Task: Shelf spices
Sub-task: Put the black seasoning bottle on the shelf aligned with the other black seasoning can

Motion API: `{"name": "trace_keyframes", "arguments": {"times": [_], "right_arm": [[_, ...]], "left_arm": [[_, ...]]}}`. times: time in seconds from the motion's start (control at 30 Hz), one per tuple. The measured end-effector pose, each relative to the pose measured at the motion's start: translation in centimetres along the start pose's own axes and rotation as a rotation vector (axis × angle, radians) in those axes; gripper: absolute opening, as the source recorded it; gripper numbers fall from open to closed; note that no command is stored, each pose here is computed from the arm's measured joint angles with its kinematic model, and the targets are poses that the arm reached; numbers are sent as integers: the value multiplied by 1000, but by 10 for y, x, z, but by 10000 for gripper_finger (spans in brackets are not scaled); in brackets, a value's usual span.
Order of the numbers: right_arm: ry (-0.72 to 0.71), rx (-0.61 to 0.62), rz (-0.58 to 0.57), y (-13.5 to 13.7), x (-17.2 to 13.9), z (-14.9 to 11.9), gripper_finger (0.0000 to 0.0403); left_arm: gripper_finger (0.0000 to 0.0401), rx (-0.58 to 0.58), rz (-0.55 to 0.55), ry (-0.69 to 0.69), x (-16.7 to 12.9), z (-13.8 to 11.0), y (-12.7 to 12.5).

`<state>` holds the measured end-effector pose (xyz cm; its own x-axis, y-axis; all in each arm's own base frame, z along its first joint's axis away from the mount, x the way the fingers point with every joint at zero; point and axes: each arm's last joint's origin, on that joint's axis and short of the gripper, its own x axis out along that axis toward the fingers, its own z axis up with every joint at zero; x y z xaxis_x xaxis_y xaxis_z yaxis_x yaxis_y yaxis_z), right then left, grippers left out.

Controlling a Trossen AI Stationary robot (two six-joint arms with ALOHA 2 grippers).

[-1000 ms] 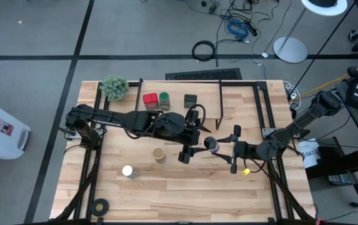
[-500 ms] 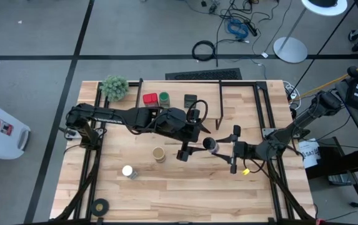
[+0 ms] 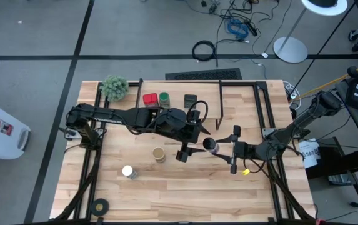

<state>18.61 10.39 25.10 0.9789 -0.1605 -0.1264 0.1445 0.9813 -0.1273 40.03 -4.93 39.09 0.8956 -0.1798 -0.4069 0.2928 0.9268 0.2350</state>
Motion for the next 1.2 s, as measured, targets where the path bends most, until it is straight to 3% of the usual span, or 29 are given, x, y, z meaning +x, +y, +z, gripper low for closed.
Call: {"name": "trace_keyframes", "arguments": {"times": [0.33, 0.8, 1.2], "right_arm": [[2, -1, -1, 0, 0, 0, 215], [11, -10, -1, 0, 0, -1, 215], [11, -10, -2, 0, 0, -1, 215]], "left_arm": [[307, -26, -41, 3, 14, -6, -2], [305, -22, -14, -44, 16, -2, 0], [251, -18, -12, -39, 16, -3, 0]]}}
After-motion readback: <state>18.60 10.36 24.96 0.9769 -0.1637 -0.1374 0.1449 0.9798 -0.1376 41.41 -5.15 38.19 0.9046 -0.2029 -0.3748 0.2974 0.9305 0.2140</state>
